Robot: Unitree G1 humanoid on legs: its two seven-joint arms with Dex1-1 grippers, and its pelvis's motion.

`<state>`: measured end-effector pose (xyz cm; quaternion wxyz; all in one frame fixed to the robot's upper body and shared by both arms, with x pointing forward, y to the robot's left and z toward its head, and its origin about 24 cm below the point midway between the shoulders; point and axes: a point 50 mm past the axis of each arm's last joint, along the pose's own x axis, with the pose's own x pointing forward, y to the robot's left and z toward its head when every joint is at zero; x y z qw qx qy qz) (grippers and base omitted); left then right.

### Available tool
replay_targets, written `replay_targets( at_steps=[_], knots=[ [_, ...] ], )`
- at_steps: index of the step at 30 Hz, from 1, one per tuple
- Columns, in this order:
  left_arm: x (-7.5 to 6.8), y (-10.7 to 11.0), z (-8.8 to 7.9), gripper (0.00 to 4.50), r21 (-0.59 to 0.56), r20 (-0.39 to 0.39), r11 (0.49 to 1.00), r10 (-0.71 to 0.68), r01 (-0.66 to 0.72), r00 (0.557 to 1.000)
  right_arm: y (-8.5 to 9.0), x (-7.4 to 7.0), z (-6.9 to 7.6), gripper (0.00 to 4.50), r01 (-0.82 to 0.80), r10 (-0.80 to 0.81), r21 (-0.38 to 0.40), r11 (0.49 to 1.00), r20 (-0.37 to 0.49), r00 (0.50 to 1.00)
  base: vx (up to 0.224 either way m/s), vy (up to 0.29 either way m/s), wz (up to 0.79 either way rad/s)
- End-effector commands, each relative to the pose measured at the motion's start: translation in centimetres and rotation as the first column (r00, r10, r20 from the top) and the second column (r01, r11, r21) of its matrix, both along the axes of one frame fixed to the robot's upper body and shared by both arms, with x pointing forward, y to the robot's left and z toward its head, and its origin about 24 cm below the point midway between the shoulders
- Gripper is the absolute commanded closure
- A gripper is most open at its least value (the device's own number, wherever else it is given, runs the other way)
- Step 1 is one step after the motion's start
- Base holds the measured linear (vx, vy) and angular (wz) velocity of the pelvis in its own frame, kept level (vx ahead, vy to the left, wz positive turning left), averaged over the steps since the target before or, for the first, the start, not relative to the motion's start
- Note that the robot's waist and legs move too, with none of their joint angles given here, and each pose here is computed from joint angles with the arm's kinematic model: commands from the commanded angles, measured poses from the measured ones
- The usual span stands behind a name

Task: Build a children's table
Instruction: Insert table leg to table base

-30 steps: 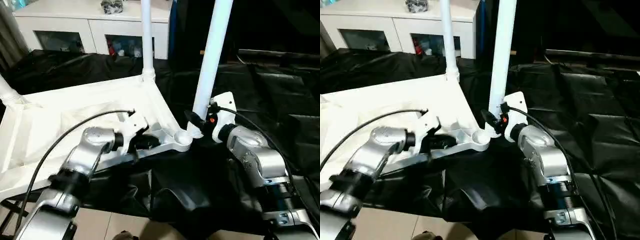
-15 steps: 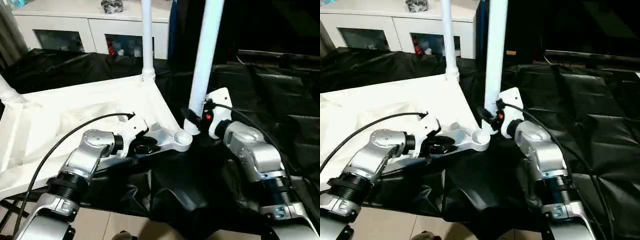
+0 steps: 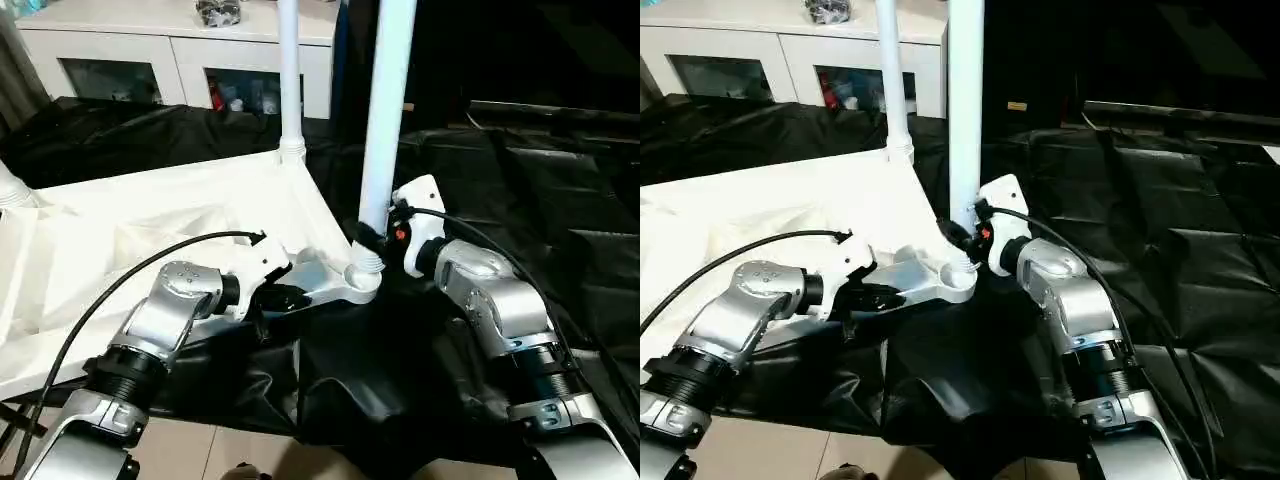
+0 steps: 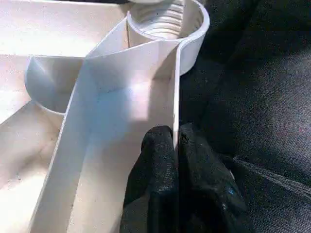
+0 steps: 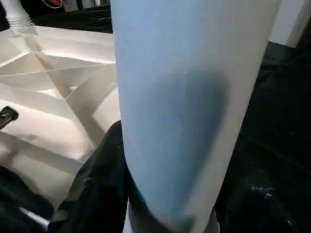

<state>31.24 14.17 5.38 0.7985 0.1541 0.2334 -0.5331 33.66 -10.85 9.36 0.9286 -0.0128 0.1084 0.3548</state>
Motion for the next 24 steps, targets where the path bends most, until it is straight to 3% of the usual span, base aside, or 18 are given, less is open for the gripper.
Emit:
replay_targets(
  at_steps=[1, 18, 24],
  knots=[
    [-0.24, -0.14, -0.02, 4.48, -0.02, -0.012, 1.0, -0.005, 0.005, 1.0, 0.12, -0.16, 0.06, 2.61, -0.024, 0.024, -0.006, 1.0, 0.0, 1.0, 0.0, 0.0, 0.0],
    [-0.61, -0.14, 0.17, 4.5, -0.114, 0.004, 0.993, 0.035, -0.035, 0.999, -0.01, -0.41, 0.16, 2.61, -0.047, 0.047, 0.005, 0.999, -0.012, 0.999, 0.0, 0.0, 0.0],
    [-0.76, -0.02, -0.11, 4.5, -0.075, 0.013, 0.997, 0.028, -0.027, 1.0, -0.14, -0.58, 0.51, 2.61, -0.059, 0.059, 0.011, 0.998, -0.011, 0.998, 0.0, 0.0, 0.0]
  ],
)
